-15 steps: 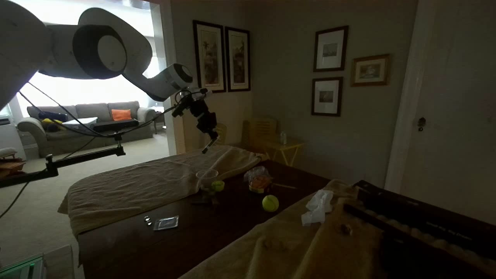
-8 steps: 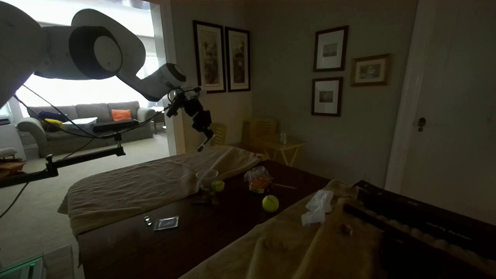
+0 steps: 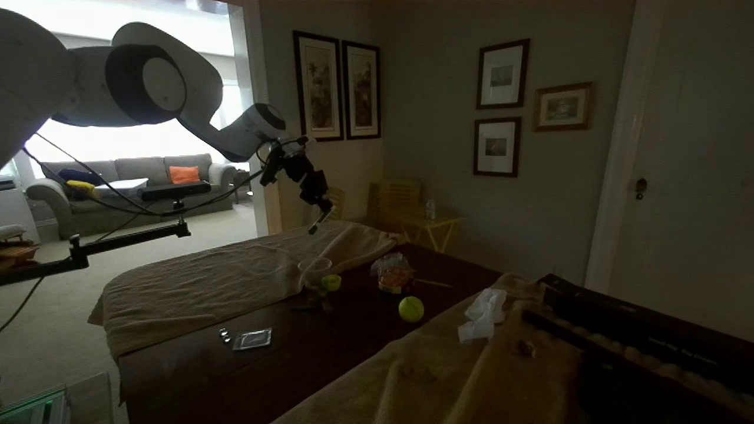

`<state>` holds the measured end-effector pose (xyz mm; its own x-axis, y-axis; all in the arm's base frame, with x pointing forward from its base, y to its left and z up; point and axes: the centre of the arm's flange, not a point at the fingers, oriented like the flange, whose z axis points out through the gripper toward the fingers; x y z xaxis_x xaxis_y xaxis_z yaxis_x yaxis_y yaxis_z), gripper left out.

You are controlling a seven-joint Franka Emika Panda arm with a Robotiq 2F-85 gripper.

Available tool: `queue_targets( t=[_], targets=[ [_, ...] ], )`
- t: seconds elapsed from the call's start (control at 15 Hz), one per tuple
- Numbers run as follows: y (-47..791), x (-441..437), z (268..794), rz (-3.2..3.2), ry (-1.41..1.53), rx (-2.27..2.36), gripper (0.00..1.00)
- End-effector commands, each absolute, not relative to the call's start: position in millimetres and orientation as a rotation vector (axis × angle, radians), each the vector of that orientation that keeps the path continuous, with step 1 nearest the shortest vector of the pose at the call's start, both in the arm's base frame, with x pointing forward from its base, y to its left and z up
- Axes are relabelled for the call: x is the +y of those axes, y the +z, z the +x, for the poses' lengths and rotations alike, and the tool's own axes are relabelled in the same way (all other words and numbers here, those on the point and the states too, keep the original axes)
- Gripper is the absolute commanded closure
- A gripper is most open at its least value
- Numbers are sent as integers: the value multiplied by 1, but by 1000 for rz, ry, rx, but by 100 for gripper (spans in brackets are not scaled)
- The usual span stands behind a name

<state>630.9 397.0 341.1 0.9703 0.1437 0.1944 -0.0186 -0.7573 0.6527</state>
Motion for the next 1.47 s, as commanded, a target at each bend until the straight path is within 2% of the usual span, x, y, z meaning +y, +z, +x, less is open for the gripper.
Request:
queue_targets(
  t=[0.0,1.0,1.4],
  targets=[
    [338,409,635,2359,409,41,95],
    [327,399,658,2287,451,-66,95],
    [339,392,661,2431,500,30,95]
  ],
)
